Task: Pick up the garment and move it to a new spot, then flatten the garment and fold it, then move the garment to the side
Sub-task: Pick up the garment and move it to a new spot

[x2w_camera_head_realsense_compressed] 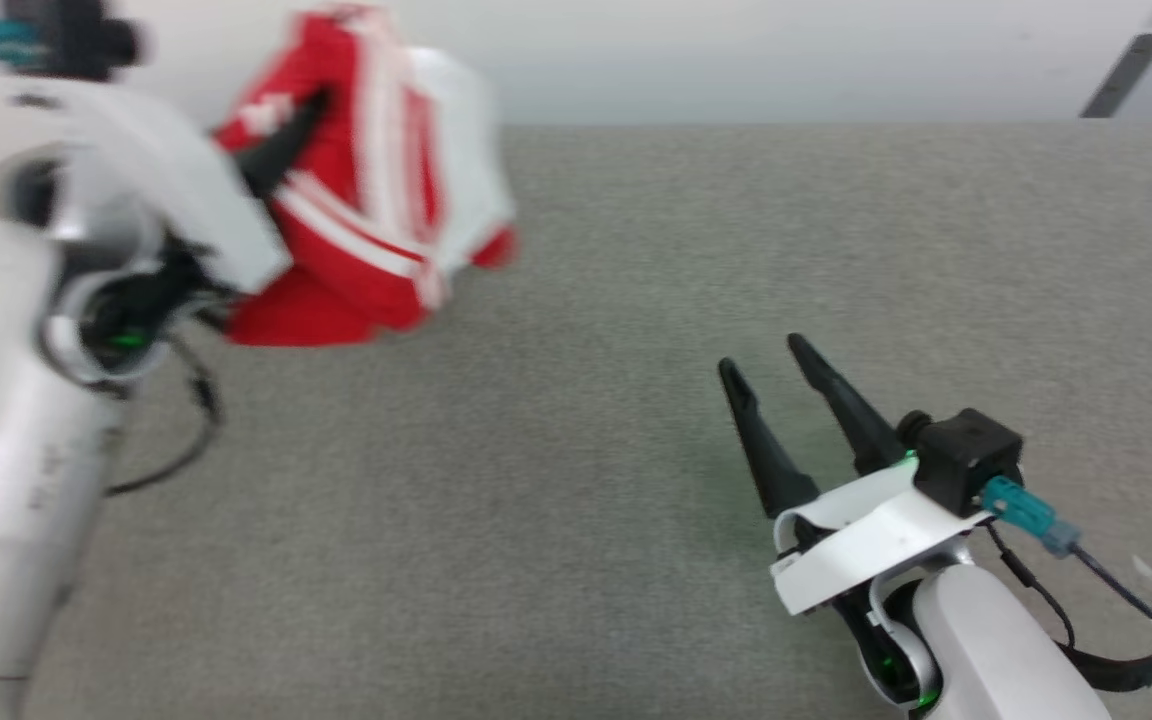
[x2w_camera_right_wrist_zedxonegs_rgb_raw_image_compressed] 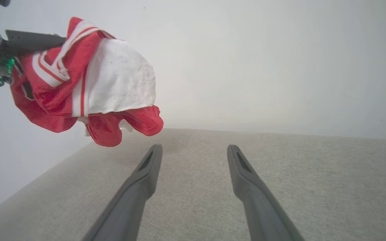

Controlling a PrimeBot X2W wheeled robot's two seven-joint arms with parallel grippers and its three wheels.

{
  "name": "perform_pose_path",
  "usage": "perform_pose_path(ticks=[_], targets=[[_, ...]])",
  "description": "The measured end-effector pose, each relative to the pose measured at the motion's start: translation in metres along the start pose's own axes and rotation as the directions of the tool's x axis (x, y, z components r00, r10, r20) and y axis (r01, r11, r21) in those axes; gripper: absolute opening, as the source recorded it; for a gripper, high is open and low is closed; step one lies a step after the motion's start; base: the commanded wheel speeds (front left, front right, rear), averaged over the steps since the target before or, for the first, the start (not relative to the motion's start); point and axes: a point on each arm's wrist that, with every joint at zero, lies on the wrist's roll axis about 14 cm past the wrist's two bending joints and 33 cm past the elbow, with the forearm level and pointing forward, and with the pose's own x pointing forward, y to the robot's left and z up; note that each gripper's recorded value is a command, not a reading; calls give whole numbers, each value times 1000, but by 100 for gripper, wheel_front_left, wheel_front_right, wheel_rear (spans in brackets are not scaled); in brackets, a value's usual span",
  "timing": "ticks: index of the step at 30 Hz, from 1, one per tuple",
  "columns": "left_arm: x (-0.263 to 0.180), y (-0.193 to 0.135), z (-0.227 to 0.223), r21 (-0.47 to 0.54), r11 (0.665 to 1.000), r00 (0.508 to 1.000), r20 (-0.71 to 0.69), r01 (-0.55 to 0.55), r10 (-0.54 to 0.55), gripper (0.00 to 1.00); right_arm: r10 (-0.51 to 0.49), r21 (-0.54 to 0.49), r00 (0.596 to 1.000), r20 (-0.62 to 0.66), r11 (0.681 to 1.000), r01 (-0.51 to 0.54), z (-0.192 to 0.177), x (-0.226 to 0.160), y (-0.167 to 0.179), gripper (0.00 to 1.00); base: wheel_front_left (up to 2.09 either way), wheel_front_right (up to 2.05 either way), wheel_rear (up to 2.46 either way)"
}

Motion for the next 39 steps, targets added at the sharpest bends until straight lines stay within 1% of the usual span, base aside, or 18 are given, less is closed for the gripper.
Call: perform_pose_path(ticks=[3, 6, 9, 13, 15, 18, 20, 22, 25, 27, 29, 31, 32, 35, 37, 39], targets=[[15, -54, -2, 7, 988, 988, -19, 153, -153, 0, -45, -2, 998, 32, 999, 45, 12, -6, -13, 100, 0, 0, 0], [30, -93, -13, 48, 965, 965, -77, 257, -253, 0, -95, 2, 994, 62, 995, 95, 22, -13, -27, 100, 0, 0, 0], [49, -126, -37, 70, 938, 932, -162, 338, -324, 0, -154, 6, 984, 93, 988, 154, 32, -21, -45, 100, 0, 0, 0], [71, -168, -79, 36, 897, 864, -289, 441, -413, 0, -233, 16, 965, 122, 972, 233, 42, -34, -69, 100, 0, 0, 0], [80, -189, -92, -30, 874, 827, -309, 485, -470, 0, -269, 14, 955, 127, 963, 269, 44, -42, -79, 100, 0, 0, 0], [90, -217, -113, -86, 834, 765, -356, 546, -537, 0, -325, 10, 935, 142, 945, 327, 51, -56, -96, 100, 0, 0, 0], [98, -230, -124, -117, 816, 735, -376, 567, -564, 0, -362, 24, 919, 154, 932, 363, 55, -65, -107, 100, 0, 0, 0], [109, -234, -135, -129, 812, 721, -397, 568, -568, 0, -398, 30, 903, 160, 917, 398, 58, -75, -117, 100, 0, 0, 0], [126, -219, -164, -73, 839, 722, -472, 540, -506, 0, -441, 36, 883, 159, 897, 441, 59, -87, -129, 100, 0, 0, 0], [137, -202, -185, -61, 862, 720, -522, 502, -456, 0, -464, 41, 872, 157, 885, 464, 59, -94, -135, 100, 0, 0, 0], [147, -187, -202, -15, 879, 725, -559, 477, -403, 0, -486, 45, 860, 154, 873, 485, 59, -100, -140, 100, 0, 0, 0], [155, -179, -214, -11, 889, 720, -582, 457, -378, 0, -504, 45, 850, 151, 863, 504, 58, -105, -145, 100, 0, 0, 0], [157, -176, -222, -1, 891, 712, -600, 455, -364, 0, -512, 44, 846, 149, 858, 512, 58, -107, -147, 100, 0, 0, 0], [159, -169, -247, 75, 874, 677, -666, 479, -313, 0, -532, 44, 835, 142, 846, 531, 56, -112, -153, 100, 0, 0, 0], [161, -169, -256, 84, 866, 653, -693, 494, -305, 0, -541, 45, 830, 136, 840, 541, 54, -115, -155, 100, 0, 0, 0], [163, -169, -263, 77, 865, 633, -714, 496, -300, 0, -550, 46, 825, 130, 834, 549, 52, -117, -157, 100, 0, 0, 0]])
